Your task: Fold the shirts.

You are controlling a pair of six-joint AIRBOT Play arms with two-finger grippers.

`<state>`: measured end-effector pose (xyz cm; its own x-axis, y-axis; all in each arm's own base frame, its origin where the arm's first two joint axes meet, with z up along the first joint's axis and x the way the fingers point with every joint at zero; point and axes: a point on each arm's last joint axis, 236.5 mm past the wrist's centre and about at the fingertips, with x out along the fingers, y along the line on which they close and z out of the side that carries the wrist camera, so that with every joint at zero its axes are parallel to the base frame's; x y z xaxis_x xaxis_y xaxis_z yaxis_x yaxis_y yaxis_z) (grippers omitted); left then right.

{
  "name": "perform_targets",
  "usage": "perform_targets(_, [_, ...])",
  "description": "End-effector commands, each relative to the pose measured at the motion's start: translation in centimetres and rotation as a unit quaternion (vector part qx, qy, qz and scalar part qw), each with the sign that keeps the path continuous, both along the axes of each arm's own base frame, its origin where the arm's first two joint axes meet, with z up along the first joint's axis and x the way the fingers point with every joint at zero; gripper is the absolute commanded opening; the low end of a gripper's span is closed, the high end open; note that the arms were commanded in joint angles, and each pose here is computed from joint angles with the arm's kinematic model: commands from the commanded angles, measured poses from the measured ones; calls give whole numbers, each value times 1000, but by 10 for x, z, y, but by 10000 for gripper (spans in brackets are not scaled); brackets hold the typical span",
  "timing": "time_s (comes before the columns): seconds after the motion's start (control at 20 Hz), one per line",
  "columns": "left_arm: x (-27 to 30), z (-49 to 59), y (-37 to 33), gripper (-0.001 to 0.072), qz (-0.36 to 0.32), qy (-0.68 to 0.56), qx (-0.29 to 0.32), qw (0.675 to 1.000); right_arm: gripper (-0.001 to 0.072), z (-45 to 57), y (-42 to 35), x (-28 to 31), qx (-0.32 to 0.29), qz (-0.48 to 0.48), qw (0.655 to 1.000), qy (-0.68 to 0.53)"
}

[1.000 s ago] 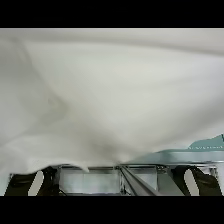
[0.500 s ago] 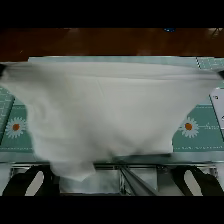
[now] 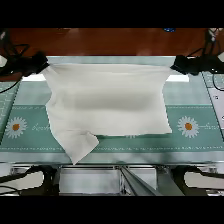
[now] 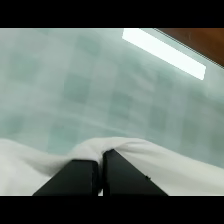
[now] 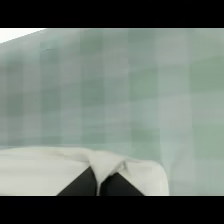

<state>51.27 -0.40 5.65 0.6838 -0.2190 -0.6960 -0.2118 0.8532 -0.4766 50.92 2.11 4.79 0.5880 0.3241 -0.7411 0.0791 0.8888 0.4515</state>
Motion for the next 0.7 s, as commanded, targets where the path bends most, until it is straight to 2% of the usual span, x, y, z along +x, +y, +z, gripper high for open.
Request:
perform_targets(0.0, [28,-42,-14,24,-5,31,-27,999,19,-55,6,39,35,-7,998,53])
perform_targets(0.2, [11,-67,-21,24,-50,81,-20,995,20,-70,10,36,42,13,995,87])
perform_targets(0.45, [-53,-76,-19,24,-177,180,-10,967,20,-74,-7,-20,26,88,981,169])
perform_targets(0.65, [-96,-117,-21,24,-199,259,-13,945,20,-111,-13,-67,5,111,961,253])
